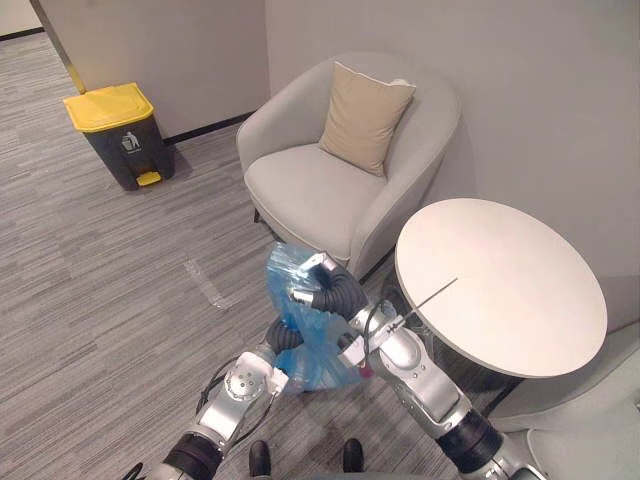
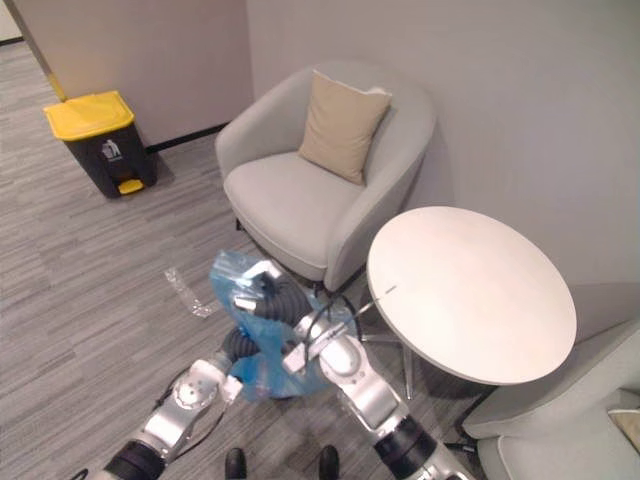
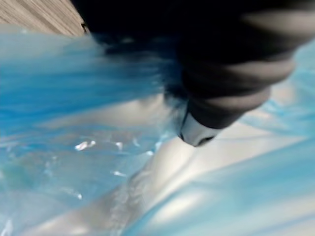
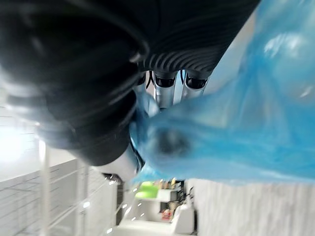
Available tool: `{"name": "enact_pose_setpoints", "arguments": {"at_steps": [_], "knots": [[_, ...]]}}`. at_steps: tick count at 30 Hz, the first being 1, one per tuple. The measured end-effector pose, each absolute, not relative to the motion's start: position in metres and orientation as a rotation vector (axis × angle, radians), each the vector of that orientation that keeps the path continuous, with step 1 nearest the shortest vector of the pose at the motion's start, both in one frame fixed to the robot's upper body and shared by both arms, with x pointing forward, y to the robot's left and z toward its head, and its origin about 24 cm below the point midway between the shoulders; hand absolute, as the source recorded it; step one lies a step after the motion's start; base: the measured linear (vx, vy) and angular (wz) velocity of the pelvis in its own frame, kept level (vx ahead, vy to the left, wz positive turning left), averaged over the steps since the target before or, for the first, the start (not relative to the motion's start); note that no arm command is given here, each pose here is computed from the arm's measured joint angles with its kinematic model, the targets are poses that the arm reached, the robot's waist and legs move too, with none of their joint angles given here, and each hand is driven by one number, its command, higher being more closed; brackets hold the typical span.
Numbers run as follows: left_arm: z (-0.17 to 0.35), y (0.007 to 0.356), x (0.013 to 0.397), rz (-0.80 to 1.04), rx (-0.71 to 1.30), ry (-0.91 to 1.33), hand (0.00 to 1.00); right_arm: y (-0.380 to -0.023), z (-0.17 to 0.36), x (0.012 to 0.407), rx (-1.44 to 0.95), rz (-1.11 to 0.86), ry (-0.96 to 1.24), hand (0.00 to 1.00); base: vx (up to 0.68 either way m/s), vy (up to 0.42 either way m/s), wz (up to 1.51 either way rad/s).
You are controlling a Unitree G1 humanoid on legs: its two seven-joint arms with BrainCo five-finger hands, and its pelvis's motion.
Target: Gather rubbish on tea table into small bin, then transfer packed bag to large trash can.
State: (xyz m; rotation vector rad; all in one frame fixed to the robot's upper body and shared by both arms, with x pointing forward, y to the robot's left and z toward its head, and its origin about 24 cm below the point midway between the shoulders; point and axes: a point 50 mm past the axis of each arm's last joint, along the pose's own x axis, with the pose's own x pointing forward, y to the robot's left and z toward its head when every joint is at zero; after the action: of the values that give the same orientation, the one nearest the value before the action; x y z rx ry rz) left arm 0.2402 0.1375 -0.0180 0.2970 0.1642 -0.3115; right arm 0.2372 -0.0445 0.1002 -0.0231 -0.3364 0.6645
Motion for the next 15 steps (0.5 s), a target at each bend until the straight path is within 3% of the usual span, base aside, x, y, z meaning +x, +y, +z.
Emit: {"name": "enact_pose_setpoints", "arguments": {"at_steps": [6, 9, 15], "knots": [[-0.016, 0.143, 0.238, -0.219, 0.225, 0.151, 1.00, -0.073, 0.088, 0.239, -0.241, 0.489, -0.336, 0.00, 0.00, 0.000, 0.04], [-0.051, 0.143, 0.233, -0.196, 0.223, 0.326, 1.00, -0.083, 0.086, 0.240, -0.324, 0.422, -0.349, 0.00, 0.00, 0.000, 0.00], [-0.063, 0.144, 0.227, -0.187, 0.249, 0.385, 1.00, -0.100, 0.085, 0.242, -0.442, 0.316, -0.364, 0.00, 0.00, 0.000, 0.00]]}}
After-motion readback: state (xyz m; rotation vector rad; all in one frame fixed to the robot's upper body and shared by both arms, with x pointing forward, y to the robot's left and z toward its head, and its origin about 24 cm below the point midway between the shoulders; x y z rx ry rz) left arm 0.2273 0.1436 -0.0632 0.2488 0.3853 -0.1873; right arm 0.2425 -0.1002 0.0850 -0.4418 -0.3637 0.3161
